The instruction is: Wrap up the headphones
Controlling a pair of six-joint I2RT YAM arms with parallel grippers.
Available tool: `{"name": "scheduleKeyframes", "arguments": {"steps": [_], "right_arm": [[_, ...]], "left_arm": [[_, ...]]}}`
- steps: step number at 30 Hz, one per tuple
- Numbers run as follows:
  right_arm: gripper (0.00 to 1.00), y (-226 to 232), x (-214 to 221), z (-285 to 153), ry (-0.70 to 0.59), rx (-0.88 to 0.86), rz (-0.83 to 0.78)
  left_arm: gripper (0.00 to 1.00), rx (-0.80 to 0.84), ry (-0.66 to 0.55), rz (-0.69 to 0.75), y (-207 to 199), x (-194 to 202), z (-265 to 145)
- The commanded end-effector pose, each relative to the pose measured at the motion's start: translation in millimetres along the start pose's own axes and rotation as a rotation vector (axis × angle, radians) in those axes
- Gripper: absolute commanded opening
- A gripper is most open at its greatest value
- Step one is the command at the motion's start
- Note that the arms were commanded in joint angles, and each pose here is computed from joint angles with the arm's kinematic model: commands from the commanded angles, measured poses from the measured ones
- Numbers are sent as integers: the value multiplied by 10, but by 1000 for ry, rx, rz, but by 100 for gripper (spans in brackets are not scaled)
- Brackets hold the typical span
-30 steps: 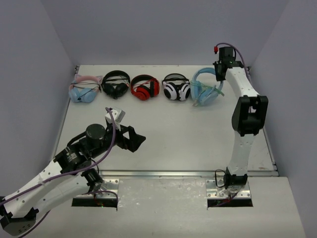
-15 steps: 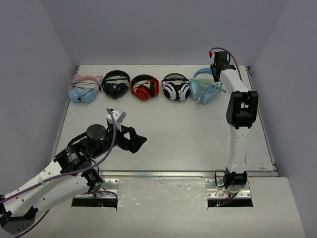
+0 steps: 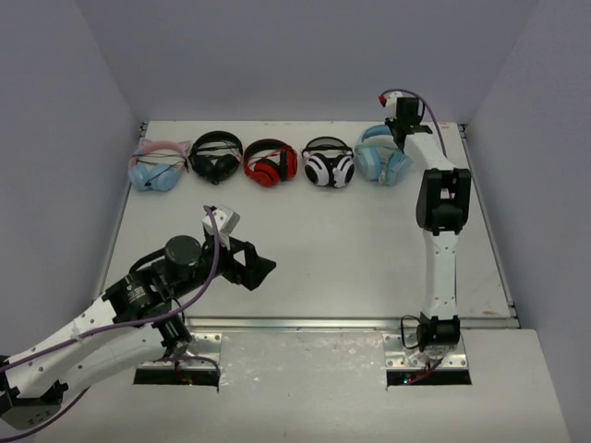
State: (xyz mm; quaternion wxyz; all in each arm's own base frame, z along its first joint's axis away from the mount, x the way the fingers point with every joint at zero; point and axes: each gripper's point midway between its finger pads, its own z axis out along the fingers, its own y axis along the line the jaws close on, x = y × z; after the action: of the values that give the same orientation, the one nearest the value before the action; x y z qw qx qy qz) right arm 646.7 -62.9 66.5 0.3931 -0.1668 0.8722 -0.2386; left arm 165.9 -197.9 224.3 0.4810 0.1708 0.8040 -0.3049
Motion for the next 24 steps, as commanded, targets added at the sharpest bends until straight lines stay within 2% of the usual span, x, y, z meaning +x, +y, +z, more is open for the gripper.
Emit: {"name": "scheduleKeyframes", "arguments": {"steps": [1, 4, 9, 11, 13, 17, 20, 24], "right_arm": [[43, -204, -331, 111, -128, 55, -66], [53, -276, -479, 112, -175, 72, -50], [60, -441, -755, -41, -238, 94, 7], [70, -567, -901, -169, -275, 113, 62], [99, -673, -1030, -285, -307, 136, 126], [99, -749, -1203, -483, -345, 129, 176], [99, -649, -1114, -424, -315, 98, 164], [99, -475, -972, -452, -272, 32, 227]], "left_arm": [[100, 14, -38, -13, -52, -95, 18], [100, 10, -18, -9, -50, -62, 55], [100, 7, -7, -8, -44, -36, 67], [100, 6, -16, -10, -40, -50, 56], [100, 1, -25, -12, -35, -70, 46], [100, -14, -27, -18, -9, -73, 48], [100, -23, -25, -19, 7, -68, 47], [100, -41, -23, -23, 36, -61, 63]]}}
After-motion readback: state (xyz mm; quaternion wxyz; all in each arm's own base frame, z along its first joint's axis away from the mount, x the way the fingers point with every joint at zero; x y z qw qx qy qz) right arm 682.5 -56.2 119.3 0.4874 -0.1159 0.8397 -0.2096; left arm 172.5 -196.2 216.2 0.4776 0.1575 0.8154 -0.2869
